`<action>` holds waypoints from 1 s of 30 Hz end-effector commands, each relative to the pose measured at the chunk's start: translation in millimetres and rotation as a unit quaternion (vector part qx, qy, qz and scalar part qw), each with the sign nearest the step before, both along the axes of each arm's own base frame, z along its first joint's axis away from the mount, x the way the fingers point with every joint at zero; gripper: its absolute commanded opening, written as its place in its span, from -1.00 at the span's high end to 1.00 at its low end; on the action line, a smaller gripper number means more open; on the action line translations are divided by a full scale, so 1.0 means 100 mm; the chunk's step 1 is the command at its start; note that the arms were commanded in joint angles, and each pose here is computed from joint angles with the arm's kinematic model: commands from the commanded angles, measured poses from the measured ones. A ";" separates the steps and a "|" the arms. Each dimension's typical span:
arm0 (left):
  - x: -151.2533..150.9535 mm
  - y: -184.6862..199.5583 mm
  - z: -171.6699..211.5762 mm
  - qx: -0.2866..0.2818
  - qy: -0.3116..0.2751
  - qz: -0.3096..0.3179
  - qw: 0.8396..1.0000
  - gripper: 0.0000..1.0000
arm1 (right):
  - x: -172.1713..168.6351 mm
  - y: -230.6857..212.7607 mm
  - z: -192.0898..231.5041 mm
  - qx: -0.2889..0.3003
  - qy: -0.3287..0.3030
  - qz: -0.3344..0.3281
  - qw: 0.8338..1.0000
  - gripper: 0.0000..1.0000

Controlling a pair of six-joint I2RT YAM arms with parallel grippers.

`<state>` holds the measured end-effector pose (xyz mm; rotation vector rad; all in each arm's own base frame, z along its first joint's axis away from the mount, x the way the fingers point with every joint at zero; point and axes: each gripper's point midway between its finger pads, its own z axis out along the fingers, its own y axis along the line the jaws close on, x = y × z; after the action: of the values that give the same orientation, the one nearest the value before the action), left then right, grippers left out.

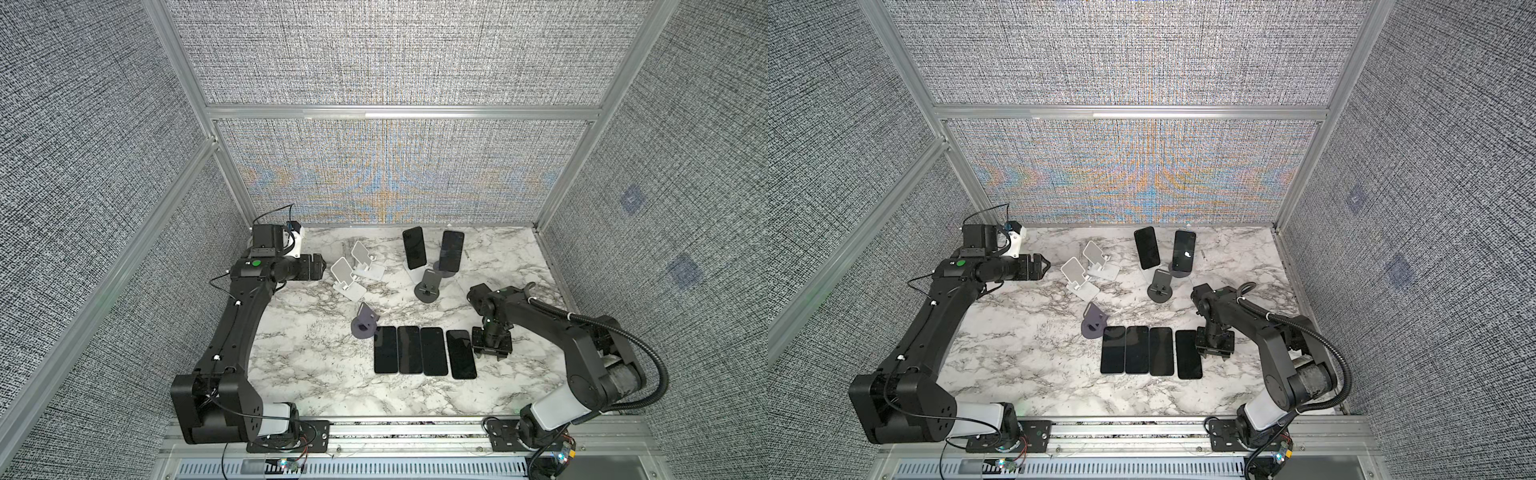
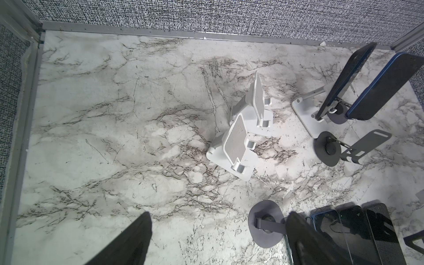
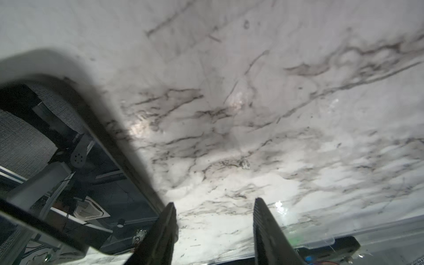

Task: Remove the phone from the phone stand
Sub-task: 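Open the right gripper to release the black phone and raise it, then move the open right gripper toward the black phone on the white stand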

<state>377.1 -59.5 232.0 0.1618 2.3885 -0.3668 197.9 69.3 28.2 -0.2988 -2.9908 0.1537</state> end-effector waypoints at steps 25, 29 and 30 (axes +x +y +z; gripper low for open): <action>0.01 -0.01 0.00 -0.002 0.002 -0.004 1.000 -0.84 | 0.03 0.25 -0.01 0.025 -0.007 0.006 1.000 0.10; 0.01 -0.02 0.00 -0.002 0.003 -0.005 1.000 -0.84 | 0.03 0.18 0.04 0.007 -0.009 0.006 1.000 0.05; 0.01 -0.02 -0.01 -0.001 0.003 -0.006 1.000 -0.84 | 0.04 0.14 0.08 -0.004 -0.010 0.008 1.000 0.02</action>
<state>378.1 -59.7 228.9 0.1612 2.3973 -0.3699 204.2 93.2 28.7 -0.2848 -3.0171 0.0789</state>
